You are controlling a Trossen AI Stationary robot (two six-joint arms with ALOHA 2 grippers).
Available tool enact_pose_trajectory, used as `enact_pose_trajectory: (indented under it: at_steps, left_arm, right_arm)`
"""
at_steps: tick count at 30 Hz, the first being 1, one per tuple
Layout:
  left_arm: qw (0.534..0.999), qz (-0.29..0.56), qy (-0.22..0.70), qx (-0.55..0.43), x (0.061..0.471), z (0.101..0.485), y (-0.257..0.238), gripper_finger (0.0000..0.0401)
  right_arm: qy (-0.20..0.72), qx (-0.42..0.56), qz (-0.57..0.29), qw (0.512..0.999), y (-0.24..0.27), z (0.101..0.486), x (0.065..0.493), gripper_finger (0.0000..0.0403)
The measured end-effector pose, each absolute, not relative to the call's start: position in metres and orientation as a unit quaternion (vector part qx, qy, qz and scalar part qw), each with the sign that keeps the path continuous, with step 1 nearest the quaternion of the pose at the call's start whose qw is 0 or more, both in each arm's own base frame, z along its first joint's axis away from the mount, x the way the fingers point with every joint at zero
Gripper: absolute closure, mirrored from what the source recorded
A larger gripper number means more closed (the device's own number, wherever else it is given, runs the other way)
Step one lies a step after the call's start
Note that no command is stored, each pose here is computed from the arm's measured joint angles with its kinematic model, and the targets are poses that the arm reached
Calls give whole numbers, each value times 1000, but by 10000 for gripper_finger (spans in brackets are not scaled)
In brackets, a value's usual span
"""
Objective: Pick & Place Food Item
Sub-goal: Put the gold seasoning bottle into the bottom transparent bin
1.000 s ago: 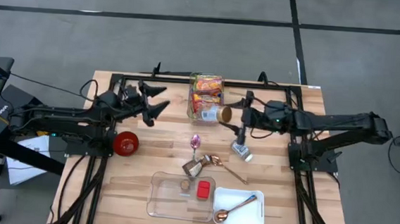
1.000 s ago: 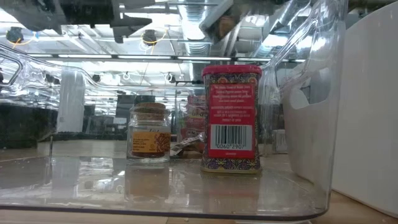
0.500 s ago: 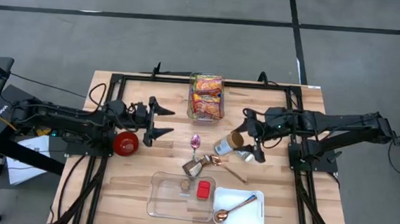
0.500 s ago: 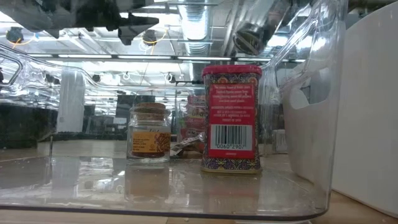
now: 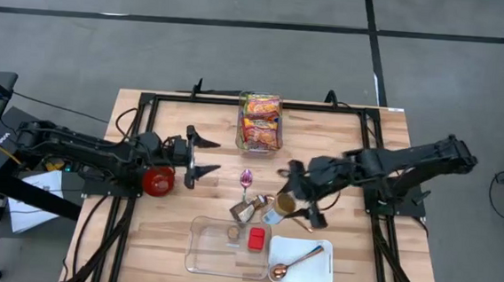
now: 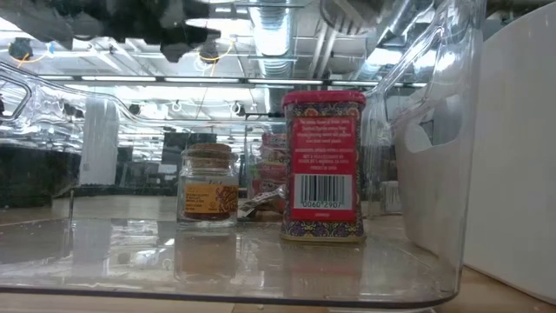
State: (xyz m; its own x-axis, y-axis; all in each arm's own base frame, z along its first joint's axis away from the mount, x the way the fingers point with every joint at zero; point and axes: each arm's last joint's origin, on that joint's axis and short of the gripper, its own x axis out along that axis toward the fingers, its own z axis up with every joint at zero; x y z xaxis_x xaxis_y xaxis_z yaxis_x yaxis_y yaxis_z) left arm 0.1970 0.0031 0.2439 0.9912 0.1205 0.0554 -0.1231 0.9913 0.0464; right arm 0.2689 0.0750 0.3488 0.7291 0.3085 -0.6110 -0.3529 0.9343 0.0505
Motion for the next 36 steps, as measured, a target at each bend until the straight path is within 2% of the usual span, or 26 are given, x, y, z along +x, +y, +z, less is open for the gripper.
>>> enact_pose_trajectory:
  at_steps: [11,18,27,36]
  left_arm:
    - [978,208,1,24,195,239,11,100]
    - [970,241,16,12,194,236,13,100]
    - [970,241,38,-21,194,230,13,100]
    - [970,241,34,-23,194,230,13,100]
  right_arm:
    - [375,-89,235,892,113,357,353,134]
    - [390,-91,268,876,138,348,388,134]
    - [411,-93,288,860,167,326,403,134]
    - [416,-93,270,863,194,320,396,134]
